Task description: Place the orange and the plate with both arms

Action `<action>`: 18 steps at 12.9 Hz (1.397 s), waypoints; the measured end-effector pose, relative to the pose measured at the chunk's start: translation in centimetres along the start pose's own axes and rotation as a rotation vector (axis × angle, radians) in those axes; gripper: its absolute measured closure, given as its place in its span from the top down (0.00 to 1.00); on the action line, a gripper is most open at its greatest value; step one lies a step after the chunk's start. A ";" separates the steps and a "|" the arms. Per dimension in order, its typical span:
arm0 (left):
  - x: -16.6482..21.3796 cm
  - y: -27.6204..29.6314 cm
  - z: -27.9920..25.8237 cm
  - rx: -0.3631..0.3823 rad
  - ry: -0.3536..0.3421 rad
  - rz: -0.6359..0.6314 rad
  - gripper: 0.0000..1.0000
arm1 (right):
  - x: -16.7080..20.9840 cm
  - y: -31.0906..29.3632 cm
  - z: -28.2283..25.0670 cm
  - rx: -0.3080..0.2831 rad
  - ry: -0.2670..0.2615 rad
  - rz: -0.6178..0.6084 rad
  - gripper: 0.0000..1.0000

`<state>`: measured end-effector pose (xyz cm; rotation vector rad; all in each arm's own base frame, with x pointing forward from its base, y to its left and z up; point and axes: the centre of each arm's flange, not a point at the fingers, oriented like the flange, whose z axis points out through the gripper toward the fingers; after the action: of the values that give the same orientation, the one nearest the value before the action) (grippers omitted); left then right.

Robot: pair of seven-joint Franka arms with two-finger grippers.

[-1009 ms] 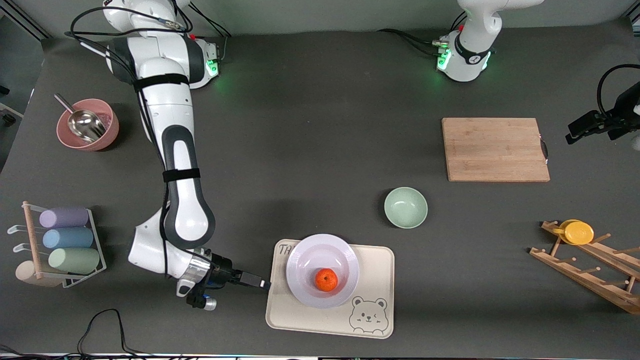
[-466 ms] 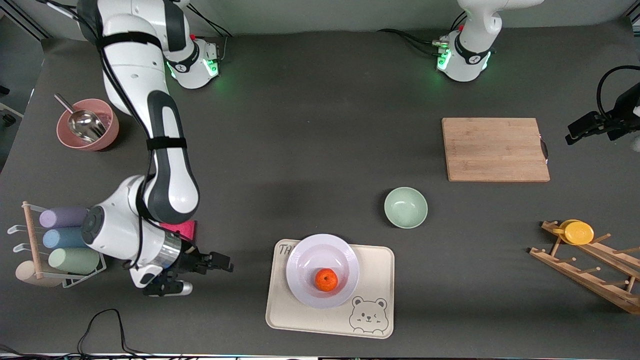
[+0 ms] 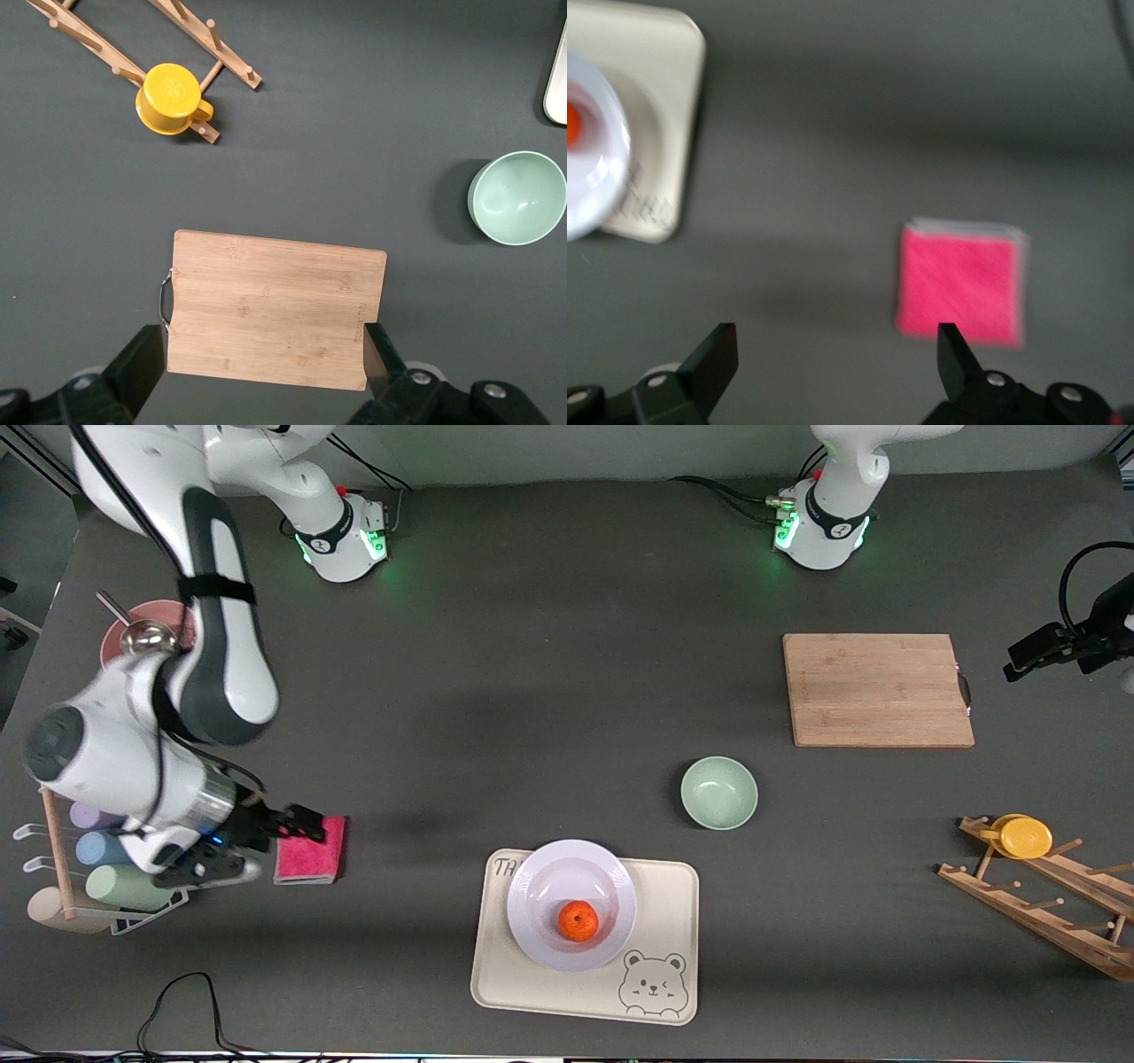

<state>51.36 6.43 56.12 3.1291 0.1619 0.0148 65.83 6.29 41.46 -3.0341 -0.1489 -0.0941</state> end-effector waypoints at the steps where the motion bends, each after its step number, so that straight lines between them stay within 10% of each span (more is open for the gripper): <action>1: 0.0 0.0 0.0 0.000 -0.001 0.000 1.00 | -1.3 0.7 -2.0 -0.015 -0.030 -0.015 1.00; 9: 0.0 0.2 0.1 0.001 -0.002 0.002 1.00 | -5.3 1.7 -8.2 -0.103 -0.117 -0.002 1.00; 18: 0.4 0.2 -0.3 0.001 0.037 -0.001 1.00 | -7.7 4.1 -14.8 -0.052 -0.104 0.101 1.00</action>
<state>51.82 6.32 56.40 3.1311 0.1638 0.0723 57.73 -0.06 55.20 -3.0921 -0.0006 0.0692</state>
